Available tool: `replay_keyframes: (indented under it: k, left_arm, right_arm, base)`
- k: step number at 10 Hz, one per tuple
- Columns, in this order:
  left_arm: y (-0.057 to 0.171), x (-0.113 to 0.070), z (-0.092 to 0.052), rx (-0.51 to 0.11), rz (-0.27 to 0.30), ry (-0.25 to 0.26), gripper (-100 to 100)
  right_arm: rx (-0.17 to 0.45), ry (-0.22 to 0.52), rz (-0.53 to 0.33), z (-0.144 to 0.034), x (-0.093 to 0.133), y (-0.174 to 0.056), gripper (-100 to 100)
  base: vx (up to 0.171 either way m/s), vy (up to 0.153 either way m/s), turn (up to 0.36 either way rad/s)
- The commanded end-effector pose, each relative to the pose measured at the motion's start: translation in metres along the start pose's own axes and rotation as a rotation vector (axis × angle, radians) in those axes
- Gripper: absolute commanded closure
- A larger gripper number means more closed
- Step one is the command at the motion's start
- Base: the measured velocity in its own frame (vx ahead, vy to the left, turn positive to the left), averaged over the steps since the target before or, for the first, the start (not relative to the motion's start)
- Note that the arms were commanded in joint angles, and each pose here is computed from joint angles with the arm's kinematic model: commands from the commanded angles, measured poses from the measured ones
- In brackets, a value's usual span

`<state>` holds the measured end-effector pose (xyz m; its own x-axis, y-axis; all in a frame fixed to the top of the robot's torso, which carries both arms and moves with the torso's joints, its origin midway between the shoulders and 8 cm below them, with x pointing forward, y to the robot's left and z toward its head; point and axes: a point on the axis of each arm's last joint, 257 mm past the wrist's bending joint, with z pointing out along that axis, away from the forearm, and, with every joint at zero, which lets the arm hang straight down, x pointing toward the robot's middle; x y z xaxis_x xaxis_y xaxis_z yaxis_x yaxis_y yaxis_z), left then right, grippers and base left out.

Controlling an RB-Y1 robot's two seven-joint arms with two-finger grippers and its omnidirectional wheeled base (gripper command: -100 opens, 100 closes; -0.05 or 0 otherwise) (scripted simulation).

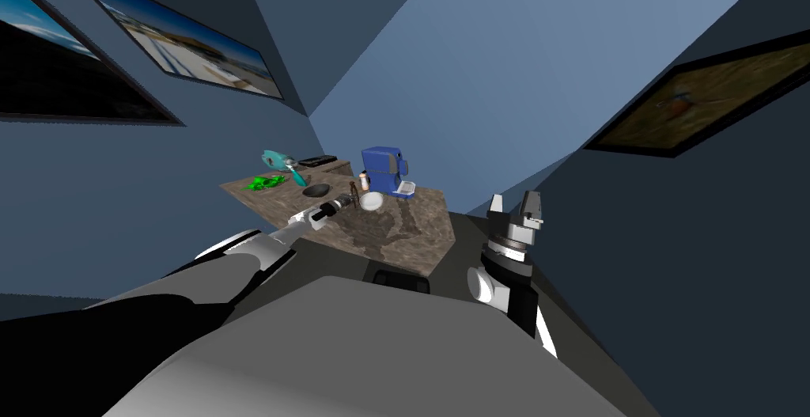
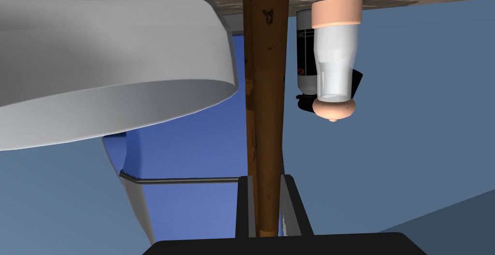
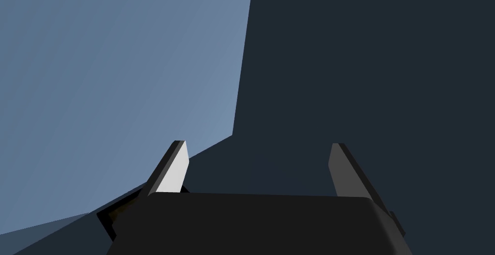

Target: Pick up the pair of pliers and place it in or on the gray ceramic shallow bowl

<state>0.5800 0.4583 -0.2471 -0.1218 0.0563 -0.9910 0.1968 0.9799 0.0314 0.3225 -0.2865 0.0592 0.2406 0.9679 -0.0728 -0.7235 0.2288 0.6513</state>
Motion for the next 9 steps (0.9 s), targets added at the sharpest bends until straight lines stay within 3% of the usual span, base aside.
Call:
replay_keyframes:
  k: [1, 2, 3, 4, 5, 7, 8, 9]
  left_arm:
    - [0.014, 0.002, -0.014, 0.001, 0.003, 0.005, 100]
    - [0.01, -0.001, -0.014, 0.016, 0.003, -0.005, 100]
    - [0.024, -0.001, -0.029, 0.016, 0.007, -0.002, 100]
    - [0.022, -0.002, -0.029, 0.026, 0.007, -0.008, 100]
    - [0.038, -0.002, -0.044, 0.016, 0.013, 0.001, 100]
    - [0.035, -0.004, -0.043, 0.025, 0.012, -0.005, 100]
    - [0.034, -0.005, -0.043, 0.028, 0.012, -0.007, 0]
    - [0.016, -0.009, -0.038, 0.075, -0.001, -0.031, 100]
  right_arm:
    - [0.0, 0.0, 0.0, 0.0, 0.0, 0.0, 0]
    - [0.0, 0.0, 0.0, 0.0, 0.0, 0.0, 0]
    - [0.0, 0.0, 0.0, 0.0, 0.0, 0.0, 0]
    - [0.0, 0.0, 0.0, 0.0, 0.0, 0.0, 0]
    - [0.0, 0.0, 0.0, 0.0, 0.0, 0.0, 0]
    - [0.0, 0.0, 0.0, 0.0, 0.0, 0.0, 0]
    - [0.0, 0.0, 0.0, 0.0, 0.0, 0.0, 0]
    - [0.0, 0.0, 0.0, 0.0, 0.0, 0.0, 0]
  base:
    - [0.027, -0.078, 0.057]
    - [0.044, -0.08, 0.101]
    - [0.065, -0.104, 0.112]
    - [0.067, -0.109, 0.076]
    - [0.07, -0.128, 0.073]
    - [0.043, -0.067, 0.047]
    - [0.0, 0.0, 0.0]
    - [-0.05, 0.047, 0.011]
